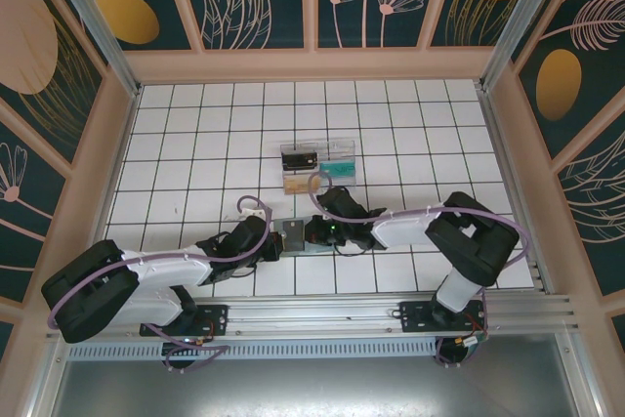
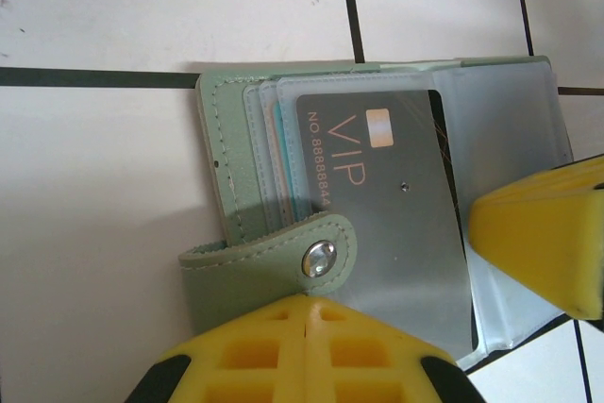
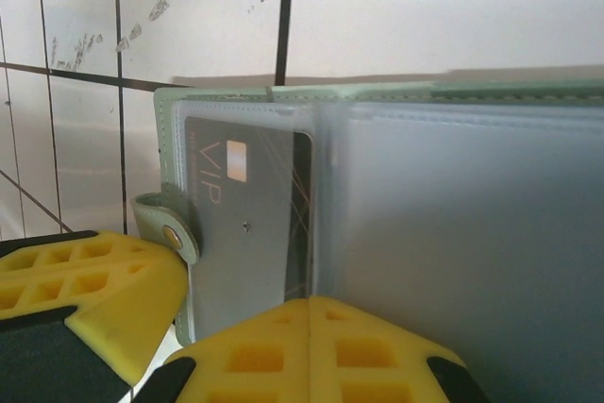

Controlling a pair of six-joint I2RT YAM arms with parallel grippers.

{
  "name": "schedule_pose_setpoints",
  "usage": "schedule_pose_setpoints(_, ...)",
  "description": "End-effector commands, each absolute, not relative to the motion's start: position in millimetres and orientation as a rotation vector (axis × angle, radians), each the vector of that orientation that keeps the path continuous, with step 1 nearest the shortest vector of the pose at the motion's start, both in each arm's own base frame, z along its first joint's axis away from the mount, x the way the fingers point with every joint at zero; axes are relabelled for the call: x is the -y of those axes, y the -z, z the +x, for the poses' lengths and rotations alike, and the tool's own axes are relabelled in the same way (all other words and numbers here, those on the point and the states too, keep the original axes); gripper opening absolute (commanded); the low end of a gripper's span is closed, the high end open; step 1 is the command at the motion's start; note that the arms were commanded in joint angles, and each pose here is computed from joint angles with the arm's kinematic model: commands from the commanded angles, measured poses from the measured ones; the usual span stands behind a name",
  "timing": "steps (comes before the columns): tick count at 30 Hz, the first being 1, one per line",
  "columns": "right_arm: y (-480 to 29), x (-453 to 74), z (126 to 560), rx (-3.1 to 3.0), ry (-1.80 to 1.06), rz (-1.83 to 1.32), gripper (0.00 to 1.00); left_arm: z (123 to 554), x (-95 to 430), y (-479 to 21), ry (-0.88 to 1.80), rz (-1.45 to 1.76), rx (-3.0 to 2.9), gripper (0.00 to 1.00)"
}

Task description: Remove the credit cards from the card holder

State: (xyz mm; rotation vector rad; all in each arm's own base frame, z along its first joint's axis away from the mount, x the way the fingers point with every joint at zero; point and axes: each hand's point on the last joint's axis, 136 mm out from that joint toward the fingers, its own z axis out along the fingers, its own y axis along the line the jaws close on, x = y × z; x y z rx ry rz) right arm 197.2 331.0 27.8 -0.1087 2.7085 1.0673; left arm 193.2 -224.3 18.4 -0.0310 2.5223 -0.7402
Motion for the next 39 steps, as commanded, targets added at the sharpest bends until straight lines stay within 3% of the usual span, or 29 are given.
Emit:
schedule_pose_setpoints(1, -38, -323, 201, -2.672, -1.086, -0.086, 0.00, 189, 214, -8, 0.688, -0.044, -2.559, 0.00)
schedule_pose_setpoints(10, -42, -330, 201, -2.659, -1.118, -0.110, 0.00, 188, 216, -6, 0.694, -0.039, -2.567, 0.00)
schedule_pose_setpoints(13, -43, -336, 202, -2.662, -1.126, -0.126, 0.08, 188, 217, -4, 0.693, -0.035, -2.575, 0.00)
schedule_pose_setpoints(19, -34, -343, 199, -2.694, -1.139, -0.136, 0.12, 187, 218, -2, 0.697, -0.034, -2.585, 0.00)
schedule_pose_setpoints(39, -28, -349, 196, -2.718, -1.152, -0.156, 0.14, 187, 220, -4, 0.711, -0.022, -2.578, 0.00)
